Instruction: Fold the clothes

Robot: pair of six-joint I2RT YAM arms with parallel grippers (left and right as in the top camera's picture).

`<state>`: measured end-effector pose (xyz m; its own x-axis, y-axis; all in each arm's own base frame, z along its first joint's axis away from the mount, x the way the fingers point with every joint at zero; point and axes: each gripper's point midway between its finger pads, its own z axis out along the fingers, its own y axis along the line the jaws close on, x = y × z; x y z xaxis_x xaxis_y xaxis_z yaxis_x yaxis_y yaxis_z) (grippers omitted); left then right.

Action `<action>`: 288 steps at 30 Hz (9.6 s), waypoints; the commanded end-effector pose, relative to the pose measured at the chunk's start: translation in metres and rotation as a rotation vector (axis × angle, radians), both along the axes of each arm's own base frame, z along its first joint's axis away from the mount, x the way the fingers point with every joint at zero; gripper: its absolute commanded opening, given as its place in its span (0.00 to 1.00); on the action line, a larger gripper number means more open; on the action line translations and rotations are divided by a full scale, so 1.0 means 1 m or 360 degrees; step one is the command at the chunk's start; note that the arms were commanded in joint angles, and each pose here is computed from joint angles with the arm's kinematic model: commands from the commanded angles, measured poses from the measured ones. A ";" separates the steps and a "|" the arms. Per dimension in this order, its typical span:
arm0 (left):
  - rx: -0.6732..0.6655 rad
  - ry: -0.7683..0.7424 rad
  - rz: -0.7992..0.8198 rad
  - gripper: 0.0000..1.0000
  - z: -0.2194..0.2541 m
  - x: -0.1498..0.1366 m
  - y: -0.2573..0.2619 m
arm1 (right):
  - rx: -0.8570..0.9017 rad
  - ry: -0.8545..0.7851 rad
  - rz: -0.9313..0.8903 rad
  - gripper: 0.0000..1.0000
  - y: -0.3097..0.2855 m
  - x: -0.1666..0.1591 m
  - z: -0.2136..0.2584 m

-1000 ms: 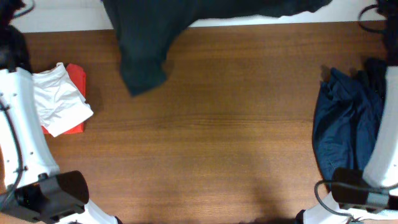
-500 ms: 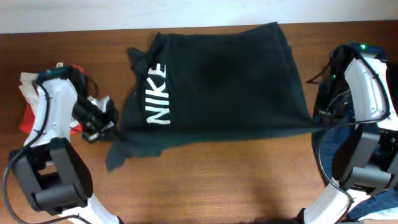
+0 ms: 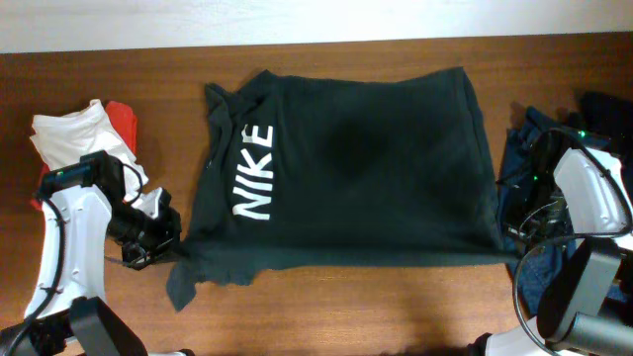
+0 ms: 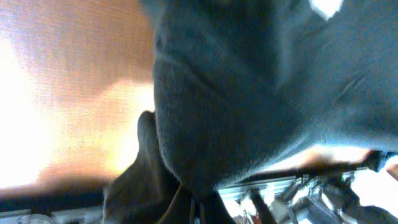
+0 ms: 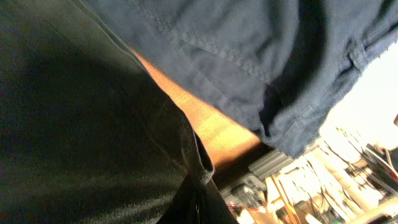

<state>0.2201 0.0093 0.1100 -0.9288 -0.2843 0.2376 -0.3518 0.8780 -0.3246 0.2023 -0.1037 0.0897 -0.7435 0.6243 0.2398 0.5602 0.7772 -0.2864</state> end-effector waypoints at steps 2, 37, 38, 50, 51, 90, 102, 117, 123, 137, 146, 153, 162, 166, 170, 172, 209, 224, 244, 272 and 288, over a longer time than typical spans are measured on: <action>-0.0308 -0.0601 0.0058 0.00 0.007 0.078 -0.028 | 0.0110 -0.0527 0.0103 0.04 0.001 0.074 -0.013; 0.0709 -0.0446 -0.0065 0.00 -0.093 0.087 0.037 | 0.0109 -0.0440 0.0428 0.20 0.029 0.118 -0.091; 0.1011 -0.0338 0.0026 0.00 -0.078 0.076 0.069 | 0.0061 -0.0405 0.0432 0.20 0.023 0.114 -0.090; 0.1070 -0.0351 0.0115 0.62 -0.025 0.081 0.078 | 0.0090 -0.0315 0.0426 0.20 0.026 0.100 -0.089; 0.0898 -0.0458 0.0079 0.62 -0.017 0.094 0.056 | 0.0090 -0.0319 0.0426 0.20 0.026 0.100 -0.089; 0.0341 -0.0913 0.0341 0.29 0.009 0.165 0.010 | 0.0101 -0.0318 0.0424 0.20 0.027 0.100 -0.089; 0.0364 -0.0567 0.0211 0.56 -0.053 0.102 0.002 | 0.0163 -0.0300 0.0410 0.21 0.034 0.095 -0.089; 0.0425 -0.0501 -0.0353 0.49 -0.092 0.058 -0.071 | 0.0162 -0.0300 0.0410 0.21 0.034 0.096 -0.089; 0.0420 -0.0605 -0.0325 0.48 -0.089 0.074 -0.074 | 0.0162 -0.0298 0.0410 0.21 0.034 0.095 -0.088; 0.0069 -0.0828 -0.0322 0.00 -0.051 0.125 -0.118 | 0.0163 -0.0297 0.0410 0.21 0.034 0.095 -0.088; -0.0301 -0.0958 -0.0327 0.41 -0.019 0.149 -0.157 | 0.0162 -0.0301 0.0410 0.21 0.034 0.096 -0.089; 0.0288 -0.0752 -0.0075 0.65 -0.029 0.129 -0.037 | 0.0180 -0.0313 0.0406 0.21 0.036 0.097 -0.089; 0.0404 -0.0677 0.0115 0.65 -0.094 0.098 0.009 | 0.0309 -0.0253 0.0380 0.21 0.051 0.085 -0.086; 0.0438 -0.0642 0.0158 0.65 -0.110 0.084 0.018 | 0.0328 -0.0192 0.0372 0.21 0.052 0.075 -0.084; 0.0468 -0.0390 0.0341 0.65 -0.118 0.047 0.048 | 0.0352 -0.0110 0.0362 0.21 0.055 0.063 -0.081; 0.0421 -0.0357 0.0439 0.67 -0.118 0.040 0.057 | 0.0367 -0.0089 0.0357 0.27 0.056 0.059 -0.079; 0.0440 -0.0592 0.0445 0.65 -0.038 0.049 0.058 | 0.0391 -0.0446 0.0295 0.42 0.068 0.084 -0.039; 0.0441 -0.0591 0.0446 0.65 -0.038 0.049 0.058 | 0.0514 -0.0429 0.0213 0.32 0.096 0.088 -0.072; 0.0380 -0.0787 0.0333 0.65 -0.008 0.075 0.054 | 0.0296 -0.0853 0.0170 0.41 0.075 0.151 -0.039; 0.0255 -0.0784 -0.0044 0.75 0.017 0.137 0.009 | 0.0295 -0.0493 0.0332 0.49 0.073 0.077 -0.026; 0.0084 -0.1219 -0.0206 0.74 -0.062 0.308 -0.038 | 0.0310 -0.0701 0.0520 0.61 0.072 0.116 0.026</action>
<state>0.5269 -0.0037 0.0813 -0.8183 -0.1631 -0.5512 0.0434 0.9386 -0.3422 0.3154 -0.0324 0.1090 -0.9426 0.3329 -0.0252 0.3301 0.9407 0.0783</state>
